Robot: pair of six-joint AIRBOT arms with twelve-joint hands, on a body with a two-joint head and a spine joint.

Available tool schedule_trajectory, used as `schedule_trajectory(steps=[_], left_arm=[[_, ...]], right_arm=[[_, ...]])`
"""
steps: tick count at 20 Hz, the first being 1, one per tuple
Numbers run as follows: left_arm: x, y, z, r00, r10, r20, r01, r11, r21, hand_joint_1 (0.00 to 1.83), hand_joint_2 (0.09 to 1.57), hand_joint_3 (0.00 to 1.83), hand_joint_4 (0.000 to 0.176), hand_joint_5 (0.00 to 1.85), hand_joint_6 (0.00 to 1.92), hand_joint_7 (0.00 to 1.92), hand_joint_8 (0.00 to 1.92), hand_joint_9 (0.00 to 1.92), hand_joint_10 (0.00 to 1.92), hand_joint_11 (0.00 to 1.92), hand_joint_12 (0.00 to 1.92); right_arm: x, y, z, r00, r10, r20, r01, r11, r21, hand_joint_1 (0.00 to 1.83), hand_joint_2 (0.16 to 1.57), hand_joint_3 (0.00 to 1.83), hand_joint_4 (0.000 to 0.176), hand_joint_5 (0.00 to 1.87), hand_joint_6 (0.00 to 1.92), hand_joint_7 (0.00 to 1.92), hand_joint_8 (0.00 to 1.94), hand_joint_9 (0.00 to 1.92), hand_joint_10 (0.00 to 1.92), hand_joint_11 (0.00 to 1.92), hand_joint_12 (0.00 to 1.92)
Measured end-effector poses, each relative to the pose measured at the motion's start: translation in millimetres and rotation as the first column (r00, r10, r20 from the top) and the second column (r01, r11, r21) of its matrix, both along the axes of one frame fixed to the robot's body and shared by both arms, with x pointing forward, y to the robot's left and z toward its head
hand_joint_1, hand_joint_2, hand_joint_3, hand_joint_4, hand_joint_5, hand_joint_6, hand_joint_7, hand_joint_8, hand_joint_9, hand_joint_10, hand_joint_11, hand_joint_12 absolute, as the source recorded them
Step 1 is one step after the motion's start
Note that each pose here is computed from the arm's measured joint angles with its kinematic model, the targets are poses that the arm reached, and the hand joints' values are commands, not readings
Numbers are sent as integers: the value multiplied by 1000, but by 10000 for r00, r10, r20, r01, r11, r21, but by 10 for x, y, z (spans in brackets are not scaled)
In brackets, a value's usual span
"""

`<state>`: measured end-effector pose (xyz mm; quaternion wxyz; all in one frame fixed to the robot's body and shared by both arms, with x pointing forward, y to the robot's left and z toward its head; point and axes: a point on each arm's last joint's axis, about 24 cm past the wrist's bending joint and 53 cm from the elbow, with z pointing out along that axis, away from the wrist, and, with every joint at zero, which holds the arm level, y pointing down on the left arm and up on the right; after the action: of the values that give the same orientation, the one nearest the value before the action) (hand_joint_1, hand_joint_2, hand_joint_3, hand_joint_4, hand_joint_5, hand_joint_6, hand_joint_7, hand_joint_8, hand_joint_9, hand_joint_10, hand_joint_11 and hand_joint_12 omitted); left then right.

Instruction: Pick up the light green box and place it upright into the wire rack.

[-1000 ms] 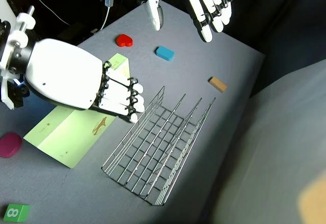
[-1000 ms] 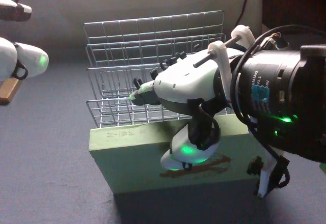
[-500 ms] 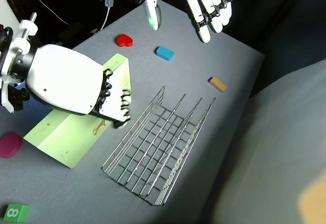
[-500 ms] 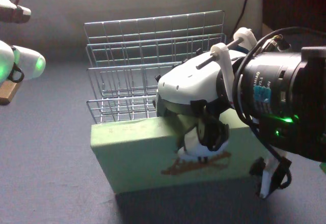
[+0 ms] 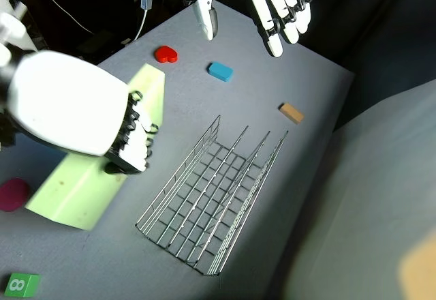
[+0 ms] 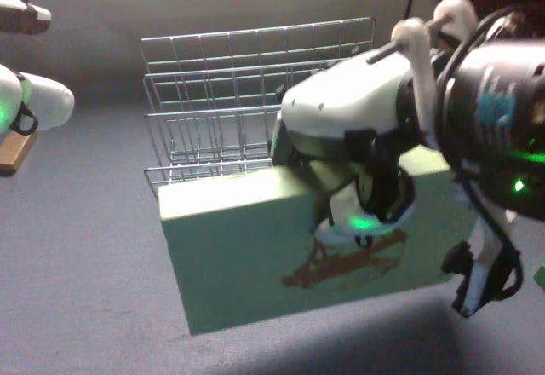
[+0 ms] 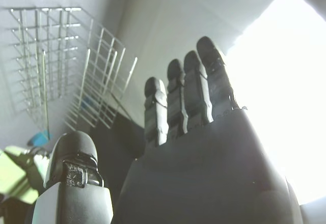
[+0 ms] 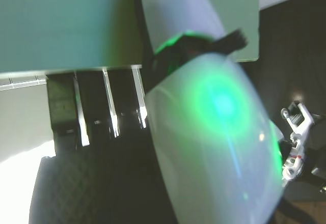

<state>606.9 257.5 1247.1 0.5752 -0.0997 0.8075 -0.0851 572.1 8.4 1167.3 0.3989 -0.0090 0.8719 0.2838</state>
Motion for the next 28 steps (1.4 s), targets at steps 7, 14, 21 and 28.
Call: schedule_trajectory(steps=[7, 14, 21, 28], left_arm=[[-26, 175, -18, 9992, 387, -45, -387, 9992, -36, 113, 1223, 1, 111, 198, 0, 137, 0, 100, 0, 0, 465], [-25, 174, -17, 9993, 382, -36, -382, 9993, -33, 107, 1225, 1, 111, 188, 0, 136, 0, 107, 3, 0, 422], [-24, 166, -14, 9994, 349, -25, -349, 9994, -53, 84, 1236, 1, 112, 194, 1, 137, 2, 109, 1, 0, 464], [-32, 146, -11, 9995, 304, -14, -305, 9995, -41, 85, 1235, 0, 112, 185, 0, 131, 0, 110, 1, 0, 442]], right_arm=[[307, -355, 649, 9816, -851, 1708, 905, 9956, -237, 1200, 1174, 0, 0, 855, 1072, 895, 1280, 721, 1303, 661, 1606], [608, -141, 1089, 9686, -860, 2331, 871, 9962, 59, 1200, 1176, 1, 0, 845, 1083, 898, 1280, 720, 1305, 660, 1608], [735, 104, 997, 9708, -716, 2289, 790, 9966, -234, 1197, 1180, 1, 0, 832, 1104, 892, 1286, 716, 1305, 660, 1610], [784, 310, 793, 9797, -683, 1884, 729, 9972, -176, 1195, 1181, 1, 0, 833, 1111, 891, 1279, 718, 1303, 659, 1612]])
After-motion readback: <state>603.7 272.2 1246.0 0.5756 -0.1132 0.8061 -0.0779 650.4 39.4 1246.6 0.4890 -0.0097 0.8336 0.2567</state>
